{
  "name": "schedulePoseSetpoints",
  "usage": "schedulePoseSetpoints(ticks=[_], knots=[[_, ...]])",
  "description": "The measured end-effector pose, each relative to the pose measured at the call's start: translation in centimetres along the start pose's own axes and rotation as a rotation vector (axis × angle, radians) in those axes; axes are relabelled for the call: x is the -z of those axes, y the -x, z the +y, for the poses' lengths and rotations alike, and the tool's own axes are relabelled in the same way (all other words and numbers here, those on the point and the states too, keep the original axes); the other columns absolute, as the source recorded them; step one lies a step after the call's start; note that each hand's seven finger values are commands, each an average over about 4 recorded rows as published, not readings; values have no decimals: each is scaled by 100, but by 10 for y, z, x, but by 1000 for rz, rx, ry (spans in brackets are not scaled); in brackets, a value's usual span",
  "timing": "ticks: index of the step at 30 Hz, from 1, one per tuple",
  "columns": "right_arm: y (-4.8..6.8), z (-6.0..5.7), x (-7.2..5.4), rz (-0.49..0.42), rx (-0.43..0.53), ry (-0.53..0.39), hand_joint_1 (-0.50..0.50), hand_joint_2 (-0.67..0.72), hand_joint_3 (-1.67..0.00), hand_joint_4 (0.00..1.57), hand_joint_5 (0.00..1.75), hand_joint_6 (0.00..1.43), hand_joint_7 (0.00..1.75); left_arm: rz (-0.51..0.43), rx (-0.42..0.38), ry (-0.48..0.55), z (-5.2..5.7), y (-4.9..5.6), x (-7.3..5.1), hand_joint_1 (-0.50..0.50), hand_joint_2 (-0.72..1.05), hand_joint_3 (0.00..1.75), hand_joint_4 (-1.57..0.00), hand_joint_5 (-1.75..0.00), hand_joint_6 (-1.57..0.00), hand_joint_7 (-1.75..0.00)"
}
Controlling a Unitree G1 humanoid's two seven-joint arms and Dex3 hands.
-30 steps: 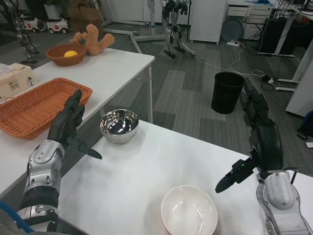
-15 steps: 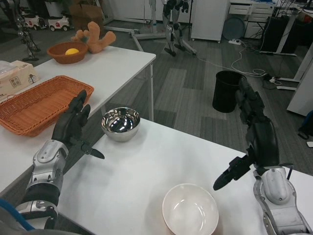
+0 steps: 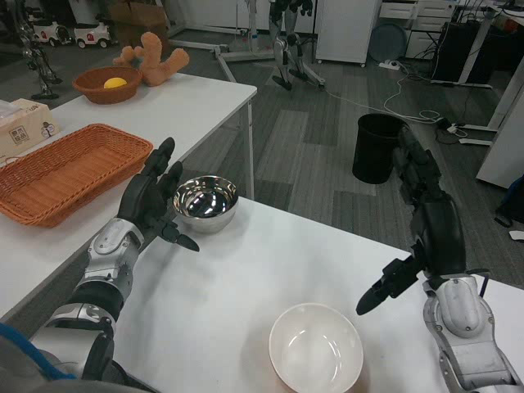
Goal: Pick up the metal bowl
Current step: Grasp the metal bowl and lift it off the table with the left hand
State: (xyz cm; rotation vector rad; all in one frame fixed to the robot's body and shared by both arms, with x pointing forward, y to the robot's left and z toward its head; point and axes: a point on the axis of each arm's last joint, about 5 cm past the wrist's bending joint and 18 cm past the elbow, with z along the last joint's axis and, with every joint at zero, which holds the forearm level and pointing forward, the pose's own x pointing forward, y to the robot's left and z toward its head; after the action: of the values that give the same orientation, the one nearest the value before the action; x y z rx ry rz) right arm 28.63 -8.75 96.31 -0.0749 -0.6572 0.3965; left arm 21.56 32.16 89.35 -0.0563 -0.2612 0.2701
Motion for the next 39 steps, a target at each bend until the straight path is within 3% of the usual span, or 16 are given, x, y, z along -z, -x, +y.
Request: schedulePoseSetpoints(ticks=[7, 21, 26, 32, 39], knots=[[0, 1, 0, 1, -7, -1, -42, 65, 0, 0, 0, 0, 0, 4, 7, 2, -2, -5, -1, -50, -28, 0, 0, 0, 0, 0], [1, 2, 0, 2, -12, -4, -40, 66, 0, 0, 0, 0, 0, 23, -18, -9, 4, -4, 1, -50, -28, 0, 0, 0, 0, 0], [1, 1, 1, 5, -12, -5, -42, 66, 0, 0, 0, 0, 0, 51, -29, -14, 4, -5, 4, -50, -37, 0, 0, 0, 0, 0], [1, 1, 1, 4, -14, -7, -41, 66, 0, 0, 0, 0, 0, 58, -21, -13, 3, -13, 2, -50, -37, 0, 0, 0, 0, -2], [1, 1, 1, 3, -15, -7, -42, 66, 0, 0, 0, 0, 0, 72, -31, 102, -3, -18, 7, -50, -37, 0, 0, 0, 0, 0]])
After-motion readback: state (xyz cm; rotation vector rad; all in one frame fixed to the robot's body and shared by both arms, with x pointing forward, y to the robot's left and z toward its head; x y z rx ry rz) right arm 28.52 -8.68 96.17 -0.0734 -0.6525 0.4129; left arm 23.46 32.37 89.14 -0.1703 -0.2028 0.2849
